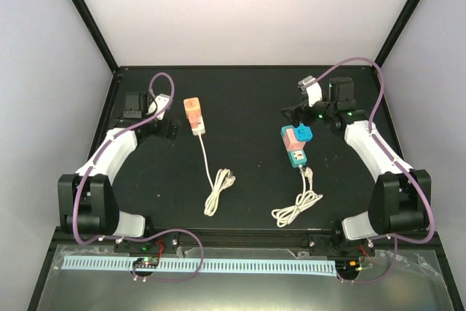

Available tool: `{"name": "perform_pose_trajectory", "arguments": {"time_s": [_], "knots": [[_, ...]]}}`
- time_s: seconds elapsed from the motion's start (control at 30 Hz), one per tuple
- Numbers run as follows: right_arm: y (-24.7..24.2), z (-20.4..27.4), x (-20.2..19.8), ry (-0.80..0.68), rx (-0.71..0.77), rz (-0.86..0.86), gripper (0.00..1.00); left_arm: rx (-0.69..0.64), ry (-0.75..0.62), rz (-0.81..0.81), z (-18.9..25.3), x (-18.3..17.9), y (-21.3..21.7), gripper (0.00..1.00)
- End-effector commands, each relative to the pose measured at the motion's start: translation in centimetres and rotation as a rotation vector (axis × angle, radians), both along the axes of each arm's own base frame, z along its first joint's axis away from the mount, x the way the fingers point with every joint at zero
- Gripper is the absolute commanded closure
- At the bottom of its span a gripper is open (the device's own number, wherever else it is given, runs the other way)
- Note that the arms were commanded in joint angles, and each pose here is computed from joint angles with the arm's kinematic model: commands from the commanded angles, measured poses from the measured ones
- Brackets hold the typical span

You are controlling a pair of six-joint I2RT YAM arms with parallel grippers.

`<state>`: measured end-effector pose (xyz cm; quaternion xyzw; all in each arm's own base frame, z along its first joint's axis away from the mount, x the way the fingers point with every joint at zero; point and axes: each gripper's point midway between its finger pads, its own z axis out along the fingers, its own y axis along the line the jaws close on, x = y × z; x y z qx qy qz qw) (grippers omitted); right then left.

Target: Pull the plug off the socket

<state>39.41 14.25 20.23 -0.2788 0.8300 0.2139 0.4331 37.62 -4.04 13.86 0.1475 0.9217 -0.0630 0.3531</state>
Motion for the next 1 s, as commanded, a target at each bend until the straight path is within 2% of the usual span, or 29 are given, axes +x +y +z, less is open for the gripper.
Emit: {"name": "perform_pose_trajectory", "arguments": {"time_s": [0.0, 0.5, 0.63, 0.8, 0.97], "knots": [[0.8, 1.1, 0.0, -0.003, 0.025, 0.027, 0.0, -0.024, -0.071, 0.026, 2.6, 1.0, -0.4, 0.01], [-0.2, 1.6, 0.0, -0.041, -0.009, -0.037, 0.0, -0.088, -0.081, 0.176, 6.5, 5.1, -2.0, 0.01], [-0.1, 1.7, -0.6, -0.044, -0.01, -0.019, 0.0, -0.047, -0.088, 0.132, 6.4, 5.6, -3.5, 0.01], [2.5, 2.1, -1.7, -0.034, 0.045, 0.077, 0.0, -0.016, -0.05, 0.136, 5.2, 5.7, -3.5, 0.01], [8.1, 1.3, -2.7, -0.034, -0.02, 0.198, 0.0, 0.014, 0.004, 0.19, 4.4, 5.6, -2.5, 0.01]]}}
